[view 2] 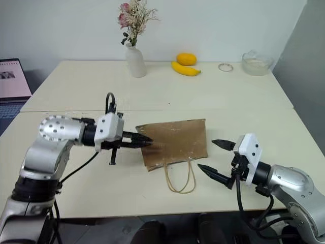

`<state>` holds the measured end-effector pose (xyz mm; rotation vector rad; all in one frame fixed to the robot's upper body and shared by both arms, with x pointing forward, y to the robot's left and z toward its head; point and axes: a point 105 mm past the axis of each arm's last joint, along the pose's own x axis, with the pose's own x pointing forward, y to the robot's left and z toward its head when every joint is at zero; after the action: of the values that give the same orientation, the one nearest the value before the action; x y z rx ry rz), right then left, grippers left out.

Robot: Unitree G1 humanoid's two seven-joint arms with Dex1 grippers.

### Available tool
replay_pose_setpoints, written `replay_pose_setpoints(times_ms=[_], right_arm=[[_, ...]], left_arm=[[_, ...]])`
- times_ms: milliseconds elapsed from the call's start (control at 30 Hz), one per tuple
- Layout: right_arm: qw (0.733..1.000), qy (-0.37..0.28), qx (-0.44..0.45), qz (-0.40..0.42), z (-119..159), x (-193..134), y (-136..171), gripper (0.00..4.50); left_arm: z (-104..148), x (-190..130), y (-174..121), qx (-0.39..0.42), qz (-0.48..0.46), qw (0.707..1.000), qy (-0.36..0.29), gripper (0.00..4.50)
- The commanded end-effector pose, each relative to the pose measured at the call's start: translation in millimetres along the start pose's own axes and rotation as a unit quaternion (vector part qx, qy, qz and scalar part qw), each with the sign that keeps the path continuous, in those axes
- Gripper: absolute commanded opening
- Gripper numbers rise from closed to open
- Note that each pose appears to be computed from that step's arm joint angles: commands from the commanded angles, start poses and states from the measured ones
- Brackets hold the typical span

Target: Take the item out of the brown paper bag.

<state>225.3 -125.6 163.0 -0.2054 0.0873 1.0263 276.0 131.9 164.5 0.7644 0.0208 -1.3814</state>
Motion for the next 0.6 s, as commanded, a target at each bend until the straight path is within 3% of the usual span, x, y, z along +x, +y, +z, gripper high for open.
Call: replay_pose_setpoints(times_ms=[33, 100, 600], right_arm=[[0.999, 0.005, -0.006, 0.040, 1, 0, 15, 4.50], [0.998, 0.021, -0.005, 0.057, -5, -1, 22, 4.50], [0.996, 0.059, -0.009, 0.066, -15, -5, 38, 4.50]], left_arm=[[7, 10, -14, 0.083, -0.006, 0.996, 0.006, 1.75], [9, 20, -21, 0.100, -0.015, 0.995, -0.009, 2.29], [-10, 69, -33, 0.204, -0.084, 0.975, -0.022, 2.29]])
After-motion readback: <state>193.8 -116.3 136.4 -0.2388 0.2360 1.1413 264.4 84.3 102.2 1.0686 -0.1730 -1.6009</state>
